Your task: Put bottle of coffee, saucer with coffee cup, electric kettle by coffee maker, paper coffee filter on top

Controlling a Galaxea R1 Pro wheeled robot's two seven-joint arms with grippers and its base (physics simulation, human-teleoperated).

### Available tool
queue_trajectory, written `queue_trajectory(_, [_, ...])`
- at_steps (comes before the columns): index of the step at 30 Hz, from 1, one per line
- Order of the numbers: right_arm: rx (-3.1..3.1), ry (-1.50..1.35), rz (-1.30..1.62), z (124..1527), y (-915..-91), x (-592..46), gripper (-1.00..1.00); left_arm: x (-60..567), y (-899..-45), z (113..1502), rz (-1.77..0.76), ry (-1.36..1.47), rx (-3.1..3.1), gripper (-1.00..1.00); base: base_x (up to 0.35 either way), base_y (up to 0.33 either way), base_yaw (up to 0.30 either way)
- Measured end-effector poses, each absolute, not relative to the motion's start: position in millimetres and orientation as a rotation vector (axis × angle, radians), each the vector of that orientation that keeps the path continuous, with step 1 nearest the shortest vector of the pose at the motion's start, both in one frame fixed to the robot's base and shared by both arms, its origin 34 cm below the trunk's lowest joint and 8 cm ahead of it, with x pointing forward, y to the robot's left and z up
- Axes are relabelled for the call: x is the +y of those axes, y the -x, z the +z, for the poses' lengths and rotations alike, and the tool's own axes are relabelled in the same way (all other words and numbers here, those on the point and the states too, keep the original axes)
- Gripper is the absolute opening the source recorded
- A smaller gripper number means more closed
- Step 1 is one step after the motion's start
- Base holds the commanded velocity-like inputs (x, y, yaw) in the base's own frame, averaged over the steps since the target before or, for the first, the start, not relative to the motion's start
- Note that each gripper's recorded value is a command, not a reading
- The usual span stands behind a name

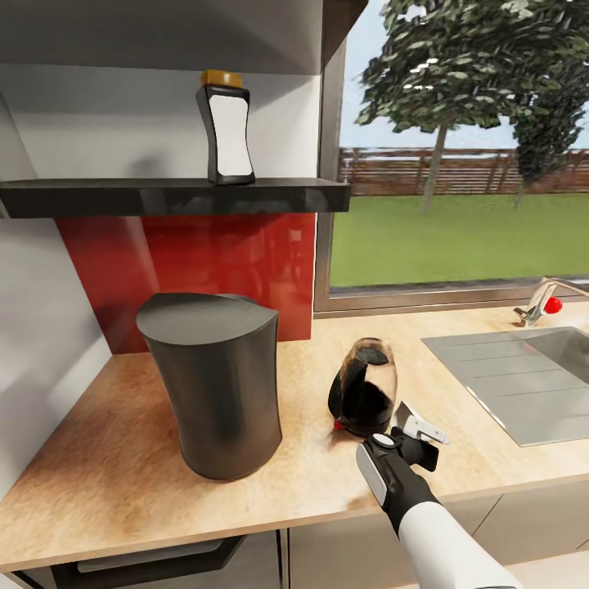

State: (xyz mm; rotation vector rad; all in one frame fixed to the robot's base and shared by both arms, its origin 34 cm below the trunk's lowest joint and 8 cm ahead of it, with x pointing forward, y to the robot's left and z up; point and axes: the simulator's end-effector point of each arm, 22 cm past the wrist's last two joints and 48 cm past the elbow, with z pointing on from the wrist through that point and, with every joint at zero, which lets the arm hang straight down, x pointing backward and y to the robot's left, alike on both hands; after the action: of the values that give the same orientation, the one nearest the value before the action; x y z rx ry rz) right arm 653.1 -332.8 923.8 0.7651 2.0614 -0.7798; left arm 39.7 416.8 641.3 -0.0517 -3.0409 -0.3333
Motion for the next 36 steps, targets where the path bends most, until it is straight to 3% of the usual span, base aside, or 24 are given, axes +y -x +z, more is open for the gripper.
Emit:
queue_trajectory(27, [2.064,-0.772,-0.771,923,-654,-332,-1.0,416,-40,641,-0.334,0.052,-3.04,1.0,-0.017,-0.265,0.0])
queue_trajectory(36, [1.979,-0.705,-0.737,962,-686,-321,-1.0,382,-38,635,-0.272,-0.004,-3.054,1.0,0.013,-0.009,0.0])
